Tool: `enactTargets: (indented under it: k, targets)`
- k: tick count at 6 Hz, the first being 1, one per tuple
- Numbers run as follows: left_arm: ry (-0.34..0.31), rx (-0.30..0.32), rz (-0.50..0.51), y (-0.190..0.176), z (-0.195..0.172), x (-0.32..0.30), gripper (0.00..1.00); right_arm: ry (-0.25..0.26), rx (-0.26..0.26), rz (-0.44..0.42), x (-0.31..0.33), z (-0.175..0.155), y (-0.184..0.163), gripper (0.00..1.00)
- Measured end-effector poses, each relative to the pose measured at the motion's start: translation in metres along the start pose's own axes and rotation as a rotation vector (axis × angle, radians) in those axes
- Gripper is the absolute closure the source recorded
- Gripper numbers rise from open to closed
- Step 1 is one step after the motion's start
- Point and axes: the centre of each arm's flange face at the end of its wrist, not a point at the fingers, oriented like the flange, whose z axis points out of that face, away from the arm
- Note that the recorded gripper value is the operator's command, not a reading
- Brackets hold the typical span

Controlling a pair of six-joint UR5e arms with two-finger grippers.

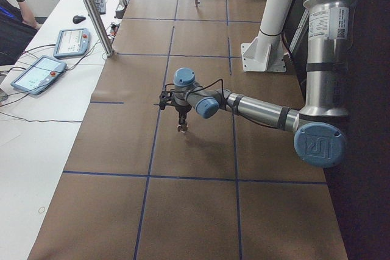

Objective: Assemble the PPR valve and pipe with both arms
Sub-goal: 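Lift the pipe fitting with the left gripper and carry it to table center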

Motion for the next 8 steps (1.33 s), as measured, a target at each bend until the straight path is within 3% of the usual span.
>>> enactTargets:
  k: [2,3,4,5,6,8]
  targets:
    - [0.052,0.033,0.064,-0.026,-0.036,0.085,1.00,0.000,-0.001,-0.001,0.000,0.000,0.000,0.00]
    - [0.085,0.019,0.120,-0.030,-0.034,0.138,1.00,0.000,-0.001,-0.001,0.000,0.001,0.000,0.00]
    - [0.077,-0.009,0.153,-0.032,-0.030,0.202,1.00,0.000,-0.002,-0.001,0.000,0.001,0.000,0.00]
    - [0.025,-0.020,0.176,-0.029,-0.025,0.269,1.00,-0.001,-0.003,-0.001,0.000,0.001,0.000,0.00]
    - [-0.015,-0.017,0.170,-0.026,-0.015,0.327,1.00,-0.001,-0.003,-0.001,0.000,0.001,0.000,0.00]
    - [-0.006,-0.026,0.050,-0.029,0.003,0.429,1.00,0.000,-0.004,-0.001,0.000,0.001,0.000,0.00]
